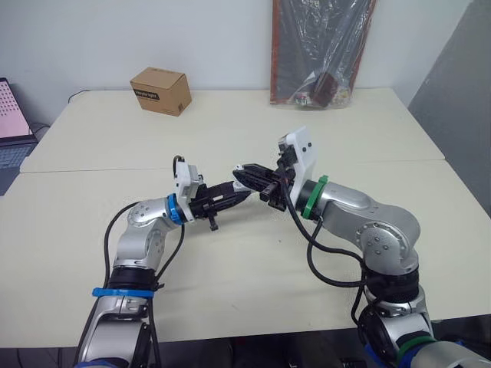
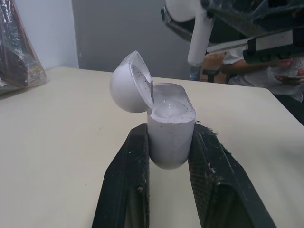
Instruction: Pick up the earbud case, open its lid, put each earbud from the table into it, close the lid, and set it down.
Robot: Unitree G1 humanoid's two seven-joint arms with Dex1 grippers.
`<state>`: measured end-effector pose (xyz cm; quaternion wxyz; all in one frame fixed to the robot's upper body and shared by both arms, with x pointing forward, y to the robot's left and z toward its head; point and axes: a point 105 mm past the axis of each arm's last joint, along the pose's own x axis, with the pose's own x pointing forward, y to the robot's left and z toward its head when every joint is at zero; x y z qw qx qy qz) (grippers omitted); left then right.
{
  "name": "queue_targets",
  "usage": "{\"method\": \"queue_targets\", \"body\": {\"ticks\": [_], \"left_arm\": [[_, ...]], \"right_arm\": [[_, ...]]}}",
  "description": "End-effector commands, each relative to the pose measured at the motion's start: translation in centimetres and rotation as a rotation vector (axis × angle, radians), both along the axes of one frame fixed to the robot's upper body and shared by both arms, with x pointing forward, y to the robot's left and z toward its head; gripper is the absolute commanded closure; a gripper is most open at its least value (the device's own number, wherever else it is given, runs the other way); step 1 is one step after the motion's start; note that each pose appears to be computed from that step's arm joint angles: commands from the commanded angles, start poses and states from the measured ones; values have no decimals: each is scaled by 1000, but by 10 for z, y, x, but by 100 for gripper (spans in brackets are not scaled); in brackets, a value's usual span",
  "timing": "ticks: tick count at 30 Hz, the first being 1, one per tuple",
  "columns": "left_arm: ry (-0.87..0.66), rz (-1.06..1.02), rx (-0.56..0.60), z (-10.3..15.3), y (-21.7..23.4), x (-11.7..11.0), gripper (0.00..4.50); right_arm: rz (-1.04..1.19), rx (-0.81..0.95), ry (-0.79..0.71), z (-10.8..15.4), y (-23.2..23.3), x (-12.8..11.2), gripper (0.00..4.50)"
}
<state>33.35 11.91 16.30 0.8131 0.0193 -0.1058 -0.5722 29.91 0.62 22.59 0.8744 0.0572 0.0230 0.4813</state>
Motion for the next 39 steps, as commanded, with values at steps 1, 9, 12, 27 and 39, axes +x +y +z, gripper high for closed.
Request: {"method": "queue_targets", "body": {"ticks": [1,9,12,27,39], "left_arm": [[-73,1,-34,22,-2,-1,375],[-82,35,-83,31,-5,-5,375],[-85,48,-96,33,-6,-7,375],[-251,356,-191,54,-14,4,375],[-314,397,-202,59,-24,-1,375]], "right_arm": [[-20,16,-67,13,3,1,410],[-72,10,-66,9,4,7,410],[-84,5,-63,7,4,9,410],[-163,-2,-22,1,7,16,410],[-168,-65,10,-7,9,15,410]]}}
